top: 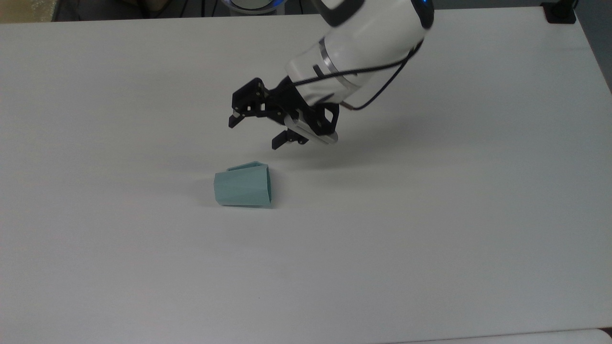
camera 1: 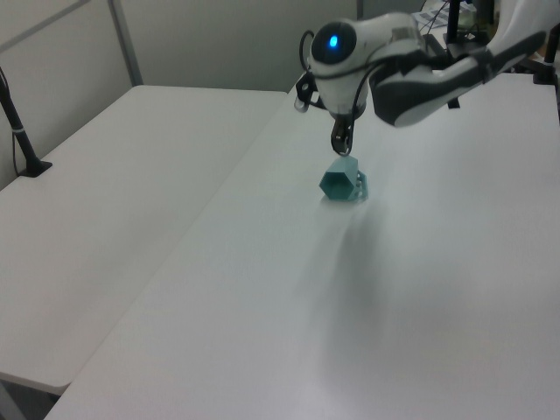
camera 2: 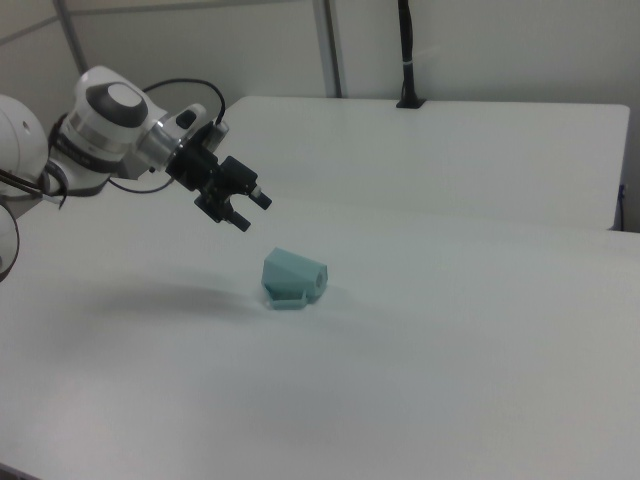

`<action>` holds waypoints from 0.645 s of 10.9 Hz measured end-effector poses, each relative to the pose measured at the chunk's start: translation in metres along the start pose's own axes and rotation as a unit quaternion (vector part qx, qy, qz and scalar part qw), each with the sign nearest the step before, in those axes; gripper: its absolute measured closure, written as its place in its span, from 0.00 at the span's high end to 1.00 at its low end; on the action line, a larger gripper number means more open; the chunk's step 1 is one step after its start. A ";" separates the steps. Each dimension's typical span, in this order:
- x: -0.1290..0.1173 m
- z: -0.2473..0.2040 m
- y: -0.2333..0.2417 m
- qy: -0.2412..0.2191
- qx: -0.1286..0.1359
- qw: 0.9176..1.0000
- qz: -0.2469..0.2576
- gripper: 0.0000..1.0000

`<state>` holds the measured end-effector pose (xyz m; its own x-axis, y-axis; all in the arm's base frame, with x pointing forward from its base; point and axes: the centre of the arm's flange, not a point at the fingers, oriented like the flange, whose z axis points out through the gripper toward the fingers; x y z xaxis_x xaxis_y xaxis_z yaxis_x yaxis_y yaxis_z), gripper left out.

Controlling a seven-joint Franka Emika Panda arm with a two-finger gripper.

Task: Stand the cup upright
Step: 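Move the open gripper down to the teal cup lying on its side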

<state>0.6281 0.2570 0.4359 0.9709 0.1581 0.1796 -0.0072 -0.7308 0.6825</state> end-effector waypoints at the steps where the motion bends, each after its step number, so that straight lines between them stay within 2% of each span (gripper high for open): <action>1: 0.001 0.005 -0.011 0.013 -0.026 1.000 0.003 1.00; 4: 0.001 0.005 -0.032 0.044 -0.067 0.997 -0.010 1.00; 7: -0.004 0.020 -0.066 0.051 -0.090 0.994 -0.044 1.00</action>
<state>0.6291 0.2916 0.3757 0.9404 0.2892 0.1787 0.0246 -0.5822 0.8126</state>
